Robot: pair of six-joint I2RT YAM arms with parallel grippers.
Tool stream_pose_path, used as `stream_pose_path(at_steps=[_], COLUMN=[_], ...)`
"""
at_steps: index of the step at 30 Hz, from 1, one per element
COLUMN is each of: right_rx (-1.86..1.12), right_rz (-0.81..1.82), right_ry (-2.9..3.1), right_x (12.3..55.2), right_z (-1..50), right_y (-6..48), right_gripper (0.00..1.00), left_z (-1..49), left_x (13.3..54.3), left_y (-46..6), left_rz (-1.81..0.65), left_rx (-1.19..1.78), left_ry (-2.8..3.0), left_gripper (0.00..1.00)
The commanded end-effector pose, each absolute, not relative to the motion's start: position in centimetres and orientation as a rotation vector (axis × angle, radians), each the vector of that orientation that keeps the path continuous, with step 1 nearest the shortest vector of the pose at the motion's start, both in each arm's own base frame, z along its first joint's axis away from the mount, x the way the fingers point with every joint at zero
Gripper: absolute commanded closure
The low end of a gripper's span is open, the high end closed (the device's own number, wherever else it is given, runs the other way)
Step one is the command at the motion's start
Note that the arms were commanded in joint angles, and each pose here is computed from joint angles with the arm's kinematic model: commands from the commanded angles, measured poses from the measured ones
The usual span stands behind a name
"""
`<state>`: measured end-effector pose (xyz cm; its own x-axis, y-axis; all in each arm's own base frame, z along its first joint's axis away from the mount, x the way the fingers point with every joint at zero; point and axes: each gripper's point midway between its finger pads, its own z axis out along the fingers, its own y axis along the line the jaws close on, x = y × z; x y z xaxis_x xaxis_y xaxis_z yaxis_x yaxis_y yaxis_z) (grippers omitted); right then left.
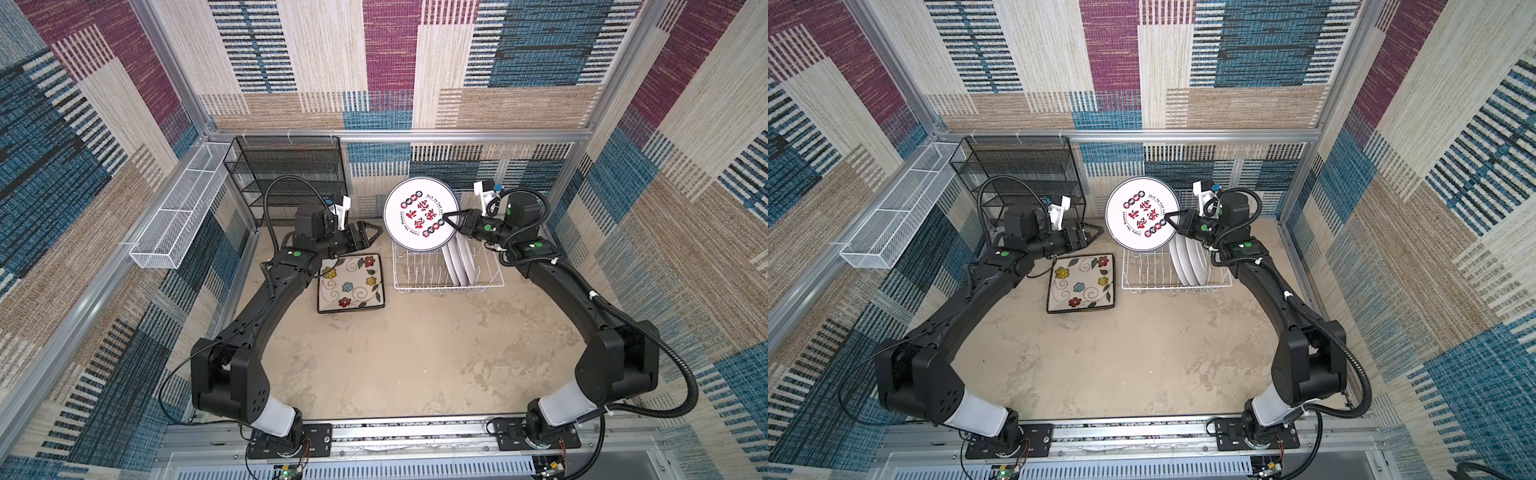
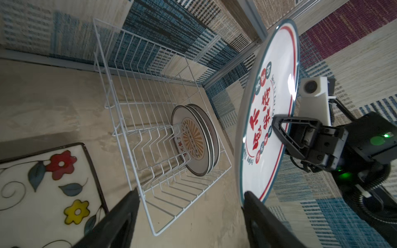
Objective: Unload the plates from the dish rack
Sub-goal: Pick up a plate from the dish rack.
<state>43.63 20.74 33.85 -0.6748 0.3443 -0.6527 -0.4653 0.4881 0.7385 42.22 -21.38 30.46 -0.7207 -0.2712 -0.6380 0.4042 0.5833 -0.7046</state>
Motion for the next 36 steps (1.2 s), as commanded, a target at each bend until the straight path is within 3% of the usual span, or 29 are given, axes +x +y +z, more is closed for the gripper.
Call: stream_pose_path(at_steps=[1, 14, 24, 30, 36], right_rx=[-0.171, -0.185, -0.173, -0.171, -0.17], right_rz=[1.328, 1.396, 1.413, 1.42, 1.419], right_ry=[1.893, 1.989, 2.032, 2.056, 2.06], right_x=[43.6, 44.1, 44.3, 44.4, 44.5], right_z=[34.9, 32.6, 31.4, 30.6, 30.3], right_y=[21.5, 22.5, 22.8, 22.9, 23.0], right_gripper=[1.0, 1.0, 1.0, 1.0, 0.96], left_z=[31.7, 30.7, 30.3, 29.8, 29.2], left_x=[42.0, 44.2, 45.4, 45.5, 45.7], left_y=[-22.9, -23.2, -24.3, -24.9, -25.0], left_rz=[-1.341, -1.348, -1.387, -1.407, -1.419], left_rx=[0.112, 0.053, 0.053, 0.051, 0.033], left_ry=[2.036, 2.022, 2.032, 2.043, 2.063], left_gripper=[0.23, 0.32, 0.57, 0.67, 0.88])
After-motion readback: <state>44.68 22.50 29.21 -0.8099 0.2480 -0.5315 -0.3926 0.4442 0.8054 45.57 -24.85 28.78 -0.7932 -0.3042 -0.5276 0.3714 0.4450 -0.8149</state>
